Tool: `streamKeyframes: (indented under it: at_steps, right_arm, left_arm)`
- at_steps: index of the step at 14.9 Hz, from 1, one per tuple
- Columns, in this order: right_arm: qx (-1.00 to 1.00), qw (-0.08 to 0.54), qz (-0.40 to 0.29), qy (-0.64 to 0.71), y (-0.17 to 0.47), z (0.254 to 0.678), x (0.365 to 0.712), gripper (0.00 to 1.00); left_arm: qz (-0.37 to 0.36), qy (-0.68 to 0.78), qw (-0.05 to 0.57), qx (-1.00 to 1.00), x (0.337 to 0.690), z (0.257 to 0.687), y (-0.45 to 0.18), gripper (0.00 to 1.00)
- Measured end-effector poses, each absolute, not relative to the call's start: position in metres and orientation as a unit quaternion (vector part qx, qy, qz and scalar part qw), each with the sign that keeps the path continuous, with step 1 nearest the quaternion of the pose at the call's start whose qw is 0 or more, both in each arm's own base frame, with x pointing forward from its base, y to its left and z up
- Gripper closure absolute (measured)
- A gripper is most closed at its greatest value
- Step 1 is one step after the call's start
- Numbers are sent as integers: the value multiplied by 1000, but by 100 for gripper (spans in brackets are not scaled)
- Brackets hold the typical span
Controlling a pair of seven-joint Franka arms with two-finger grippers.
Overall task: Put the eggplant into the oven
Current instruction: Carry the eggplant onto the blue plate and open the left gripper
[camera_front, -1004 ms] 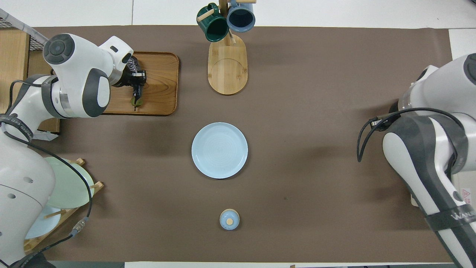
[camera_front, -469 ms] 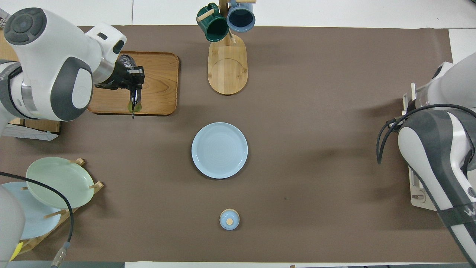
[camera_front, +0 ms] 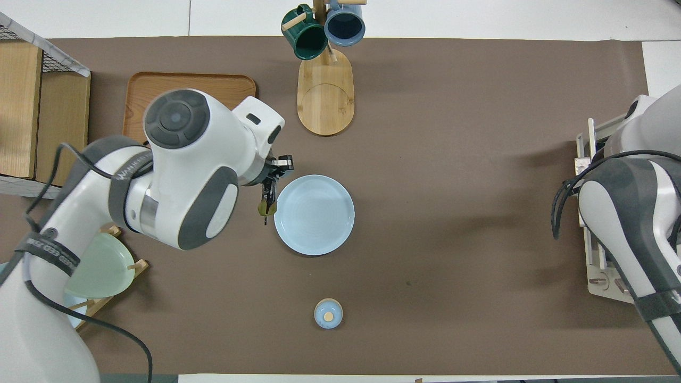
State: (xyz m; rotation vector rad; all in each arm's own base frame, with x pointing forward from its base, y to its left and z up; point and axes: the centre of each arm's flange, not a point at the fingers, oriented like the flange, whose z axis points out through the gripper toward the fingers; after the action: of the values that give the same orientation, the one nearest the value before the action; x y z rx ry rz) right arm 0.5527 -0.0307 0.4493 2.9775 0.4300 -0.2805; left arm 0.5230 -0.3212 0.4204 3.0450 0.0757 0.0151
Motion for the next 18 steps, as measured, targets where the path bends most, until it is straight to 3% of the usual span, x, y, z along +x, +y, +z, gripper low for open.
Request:
streamKeyframes:
  at_steps: [5,10,14,17,18]
  right_arm:
    - [983,59,-93,148,-30,439,547,99]
    - [984,59,-71,154,-27,434,539,99]
    - [985,53,-50,159,-18,423,532,99]
    - [987,41,-39,149,-12,411,530,99]
    - [988,36,-35,147,-11,407,529,99]
  left_arm:
    - [16,11,55,998,467,347,-368,75]
    - [8,10,48,999,461,328,-368,75]
    - [17,16,52,998,473,340,-362,37]
    - [15,27,49,998,517,384,-324,3]
    - [13,29,47,998,534,401,-303,0]
